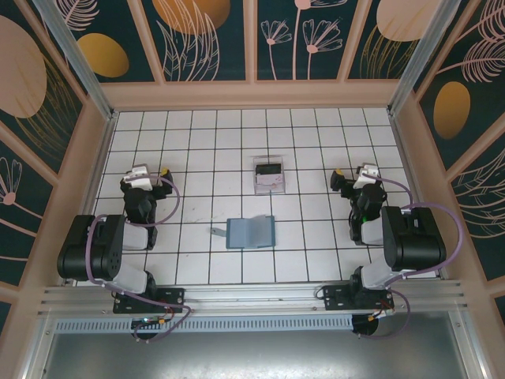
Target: Take the credit cards out of the card holder
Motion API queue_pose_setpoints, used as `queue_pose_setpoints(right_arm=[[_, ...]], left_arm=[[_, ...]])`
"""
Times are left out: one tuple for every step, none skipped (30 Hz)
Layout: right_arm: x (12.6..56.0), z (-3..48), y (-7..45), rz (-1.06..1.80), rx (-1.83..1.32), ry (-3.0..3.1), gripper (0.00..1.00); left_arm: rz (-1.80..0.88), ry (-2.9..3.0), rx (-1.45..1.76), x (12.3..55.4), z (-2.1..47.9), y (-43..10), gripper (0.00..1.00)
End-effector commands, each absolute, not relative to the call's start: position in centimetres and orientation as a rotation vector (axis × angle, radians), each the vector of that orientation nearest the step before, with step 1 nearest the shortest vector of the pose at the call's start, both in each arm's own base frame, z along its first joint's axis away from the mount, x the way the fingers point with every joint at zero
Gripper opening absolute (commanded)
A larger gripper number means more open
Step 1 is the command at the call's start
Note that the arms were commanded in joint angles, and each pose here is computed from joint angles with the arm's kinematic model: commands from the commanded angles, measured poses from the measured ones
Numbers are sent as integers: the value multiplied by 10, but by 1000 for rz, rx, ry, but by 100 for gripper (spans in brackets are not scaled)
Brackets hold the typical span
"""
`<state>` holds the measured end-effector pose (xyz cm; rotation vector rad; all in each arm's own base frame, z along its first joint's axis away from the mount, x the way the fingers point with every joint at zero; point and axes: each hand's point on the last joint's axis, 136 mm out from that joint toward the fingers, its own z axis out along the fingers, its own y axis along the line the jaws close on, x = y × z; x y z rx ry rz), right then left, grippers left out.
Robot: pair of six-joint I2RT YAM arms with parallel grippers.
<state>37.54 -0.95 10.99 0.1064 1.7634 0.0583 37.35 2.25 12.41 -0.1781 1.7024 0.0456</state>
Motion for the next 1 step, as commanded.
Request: queue_pose_setpoints(right_arm=[[378, 121, -10, 69, 108, 1715, 99]], left_arm=[[55, 1656, -165, 376, 136, 22, 98]])
